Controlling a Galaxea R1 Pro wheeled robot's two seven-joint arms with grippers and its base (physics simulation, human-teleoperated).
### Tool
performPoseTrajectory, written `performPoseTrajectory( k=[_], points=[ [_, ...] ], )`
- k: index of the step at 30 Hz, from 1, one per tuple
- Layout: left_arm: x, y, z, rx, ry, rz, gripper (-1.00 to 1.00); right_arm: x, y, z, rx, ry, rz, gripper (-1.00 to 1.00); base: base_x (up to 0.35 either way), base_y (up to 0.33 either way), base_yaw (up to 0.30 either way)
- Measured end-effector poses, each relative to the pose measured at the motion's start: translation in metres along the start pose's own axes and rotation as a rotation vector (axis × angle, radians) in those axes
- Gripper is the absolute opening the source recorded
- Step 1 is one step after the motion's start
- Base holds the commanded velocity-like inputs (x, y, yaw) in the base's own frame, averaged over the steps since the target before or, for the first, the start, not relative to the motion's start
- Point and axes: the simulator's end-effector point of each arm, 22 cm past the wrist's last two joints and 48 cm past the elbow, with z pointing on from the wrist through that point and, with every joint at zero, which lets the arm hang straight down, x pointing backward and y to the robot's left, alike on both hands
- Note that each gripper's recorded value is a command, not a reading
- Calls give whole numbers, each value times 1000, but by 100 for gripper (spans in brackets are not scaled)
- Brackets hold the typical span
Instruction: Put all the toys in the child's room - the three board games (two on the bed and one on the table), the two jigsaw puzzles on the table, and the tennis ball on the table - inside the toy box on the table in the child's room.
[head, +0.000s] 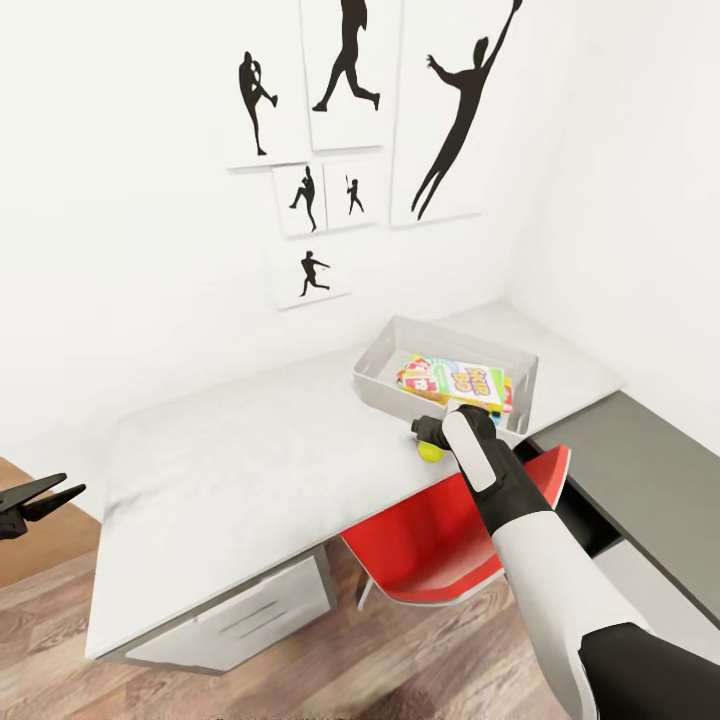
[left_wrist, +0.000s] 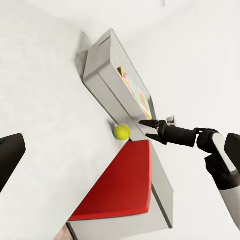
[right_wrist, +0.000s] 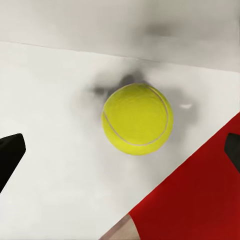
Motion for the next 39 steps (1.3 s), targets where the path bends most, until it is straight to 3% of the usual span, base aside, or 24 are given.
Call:
performPoseTrajectory(
  k=[39],
  points=[
    [15, 28, 7, -33, 26, -46, 100, 28, -10, 33, 23, 62, 2, 100, 25, 0, 0]
  ],
)
